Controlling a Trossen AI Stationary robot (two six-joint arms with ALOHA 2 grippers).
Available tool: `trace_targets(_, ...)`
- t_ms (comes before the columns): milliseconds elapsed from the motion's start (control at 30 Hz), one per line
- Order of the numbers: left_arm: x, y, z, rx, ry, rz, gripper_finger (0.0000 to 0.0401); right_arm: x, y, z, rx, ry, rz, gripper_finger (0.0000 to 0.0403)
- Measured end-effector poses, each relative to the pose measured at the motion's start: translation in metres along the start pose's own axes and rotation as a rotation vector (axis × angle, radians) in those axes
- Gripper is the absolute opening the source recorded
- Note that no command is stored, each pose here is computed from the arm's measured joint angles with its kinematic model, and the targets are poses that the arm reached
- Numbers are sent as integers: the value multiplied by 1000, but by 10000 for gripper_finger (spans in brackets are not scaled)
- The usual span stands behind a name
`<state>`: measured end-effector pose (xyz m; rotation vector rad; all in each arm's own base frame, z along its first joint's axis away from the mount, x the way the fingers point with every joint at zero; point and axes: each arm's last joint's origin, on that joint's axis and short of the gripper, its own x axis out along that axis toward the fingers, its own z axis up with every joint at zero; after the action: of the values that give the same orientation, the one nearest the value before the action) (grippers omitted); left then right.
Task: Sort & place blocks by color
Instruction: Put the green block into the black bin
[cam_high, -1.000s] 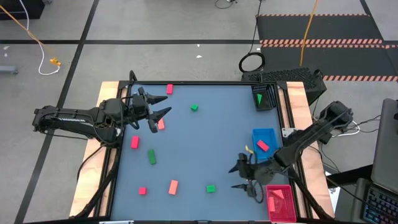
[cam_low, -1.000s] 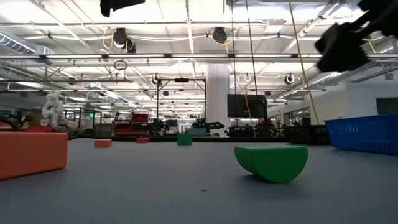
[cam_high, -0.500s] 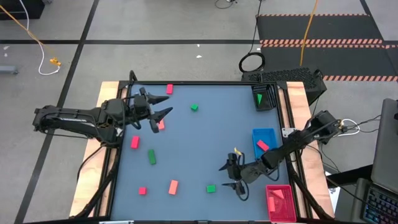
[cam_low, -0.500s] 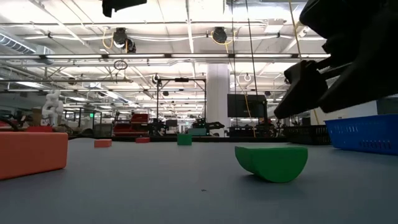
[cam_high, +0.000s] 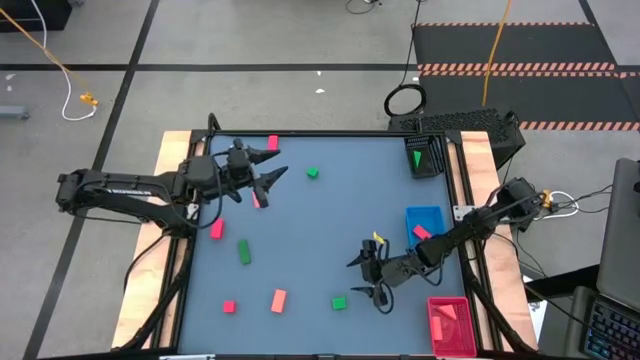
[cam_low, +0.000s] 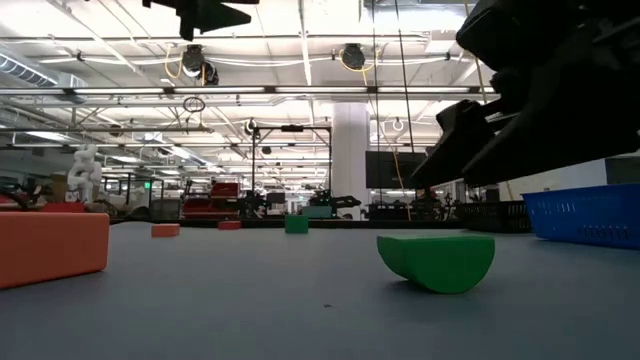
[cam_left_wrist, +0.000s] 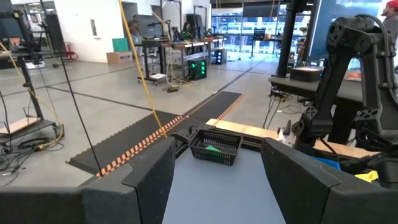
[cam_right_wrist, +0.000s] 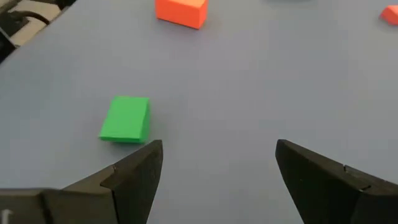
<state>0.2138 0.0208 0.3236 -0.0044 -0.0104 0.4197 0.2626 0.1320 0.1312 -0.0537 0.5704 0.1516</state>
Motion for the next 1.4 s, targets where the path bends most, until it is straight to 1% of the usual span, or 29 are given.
trace_targets(167,5,-2,-3,-16,2,-6,239,1,-4,2,0,-8,-13,304)
trace_targets(300,11,-5,-8,-21,22,-32,239,1,-4,2,2,-15,-11,304)
trace_targets(467,16,-8,-12,-47,31,-35,239,1,-3,4,8,-32,-5,304)
trace_targets(600,16,-13,-16,-64,53,-54,239,1,-2,3,15,-31,2,304)
trace_targets(667,16,-16,-18,-73,67,-66,239,0,0,3,11,-26,31,304)
trace_targets(833,14,-21,-20,-69,91,-88,239,-1,3,3,4,-26,41,304)
trace_targets(900,14,-21,-22,-66,103,-87,239,-1,6,2,18,-25,52,304)
trace_targets(967,14,-22,-21,-74,102,-89,239,-3,11,2,19,-29,86,304)
trace_targets(1100,13,-24,-23,-89,116,-97,239,-4,26,3,7,-89,138,304)
trace_targets(1267,12,-26,-24,-122,130,-103,239,7,35,-5,-42,-146,142,304)
trace_targets(1400,13,-31,-27,-156,144,-117,239,19,38,-7,-50,-139,156,304)
